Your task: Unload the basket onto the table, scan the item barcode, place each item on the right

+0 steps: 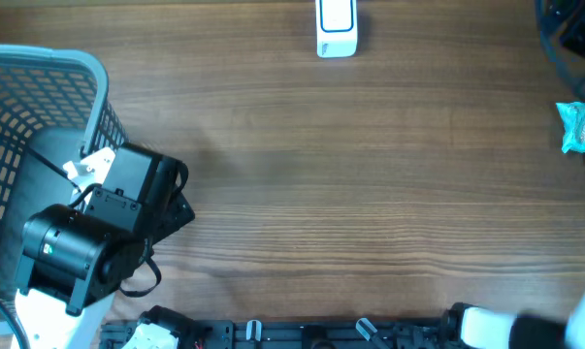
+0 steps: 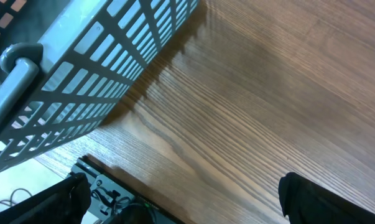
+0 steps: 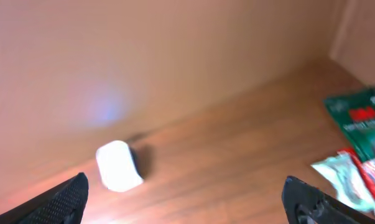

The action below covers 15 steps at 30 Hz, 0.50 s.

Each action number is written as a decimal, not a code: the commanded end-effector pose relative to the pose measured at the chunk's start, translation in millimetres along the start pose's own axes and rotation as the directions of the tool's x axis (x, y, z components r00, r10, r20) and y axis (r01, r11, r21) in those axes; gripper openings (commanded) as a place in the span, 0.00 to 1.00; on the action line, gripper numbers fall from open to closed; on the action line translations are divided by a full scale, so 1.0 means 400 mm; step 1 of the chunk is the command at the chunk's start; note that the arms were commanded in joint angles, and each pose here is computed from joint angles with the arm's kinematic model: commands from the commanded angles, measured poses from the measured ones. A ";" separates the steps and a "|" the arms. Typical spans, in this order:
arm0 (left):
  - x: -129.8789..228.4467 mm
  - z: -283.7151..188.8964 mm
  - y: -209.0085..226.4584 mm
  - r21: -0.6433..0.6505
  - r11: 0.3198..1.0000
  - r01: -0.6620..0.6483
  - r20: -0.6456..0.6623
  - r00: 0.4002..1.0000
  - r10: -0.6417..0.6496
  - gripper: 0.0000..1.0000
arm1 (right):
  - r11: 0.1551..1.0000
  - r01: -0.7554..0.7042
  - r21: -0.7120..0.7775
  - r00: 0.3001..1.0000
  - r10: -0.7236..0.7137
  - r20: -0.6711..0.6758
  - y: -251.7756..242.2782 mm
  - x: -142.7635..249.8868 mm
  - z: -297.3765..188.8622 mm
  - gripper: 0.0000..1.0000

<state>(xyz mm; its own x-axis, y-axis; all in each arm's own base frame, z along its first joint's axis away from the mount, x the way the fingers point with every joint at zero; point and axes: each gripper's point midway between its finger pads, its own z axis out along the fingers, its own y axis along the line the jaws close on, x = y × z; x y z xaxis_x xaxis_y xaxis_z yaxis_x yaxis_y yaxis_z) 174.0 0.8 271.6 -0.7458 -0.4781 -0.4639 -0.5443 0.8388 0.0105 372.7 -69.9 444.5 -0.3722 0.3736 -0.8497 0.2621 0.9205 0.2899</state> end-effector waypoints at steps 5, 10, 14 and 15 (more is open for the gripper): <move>-0.005 -0.003 0.004 -0.004 1.000 -0.010 0.013 1.000 0.010 1.00 | 0.991 -0.008 -0.131 0.966 0.041 0.256 0.074 -0.054 -0.352 1.00; -0.005 -0.003 0.004 -0.004 1.000 -0.010 0.014 1.000 0.010 1.00 | 0.992 -0.076 -0.106 0.987 0.090 0.134 0.050 0.042 -0.378 1.00; -0.005 -0.003 0.004 -0.004 1.000 -0.010 0.013 1.000 0.010 1.00 | 0.991 -0.071 -0.118 0.985 0.088 0.146 0.044 0.084 -0.373 1.00; -0.005 -0.003 0.004 -0.004 1.000 -0.010 0.013 1.000 0.010 1.00 | 0.990 -0.059 -0.129 0.981 0.081 0.175 0.045 0.098 -0.374 1.00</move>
<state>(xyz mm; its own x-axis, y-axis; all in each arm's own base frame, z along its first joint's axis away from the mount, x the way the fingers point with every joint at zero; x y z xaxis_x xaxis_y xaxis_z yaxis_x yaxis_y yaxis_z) 174.0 0.8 271.6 -0.7459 -0.4782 -0.4636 -0.5442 0.8389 0.0103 239.5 -30.0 489.2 -0.2235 0.4242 -0.8776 0.2013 0.9010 0.3843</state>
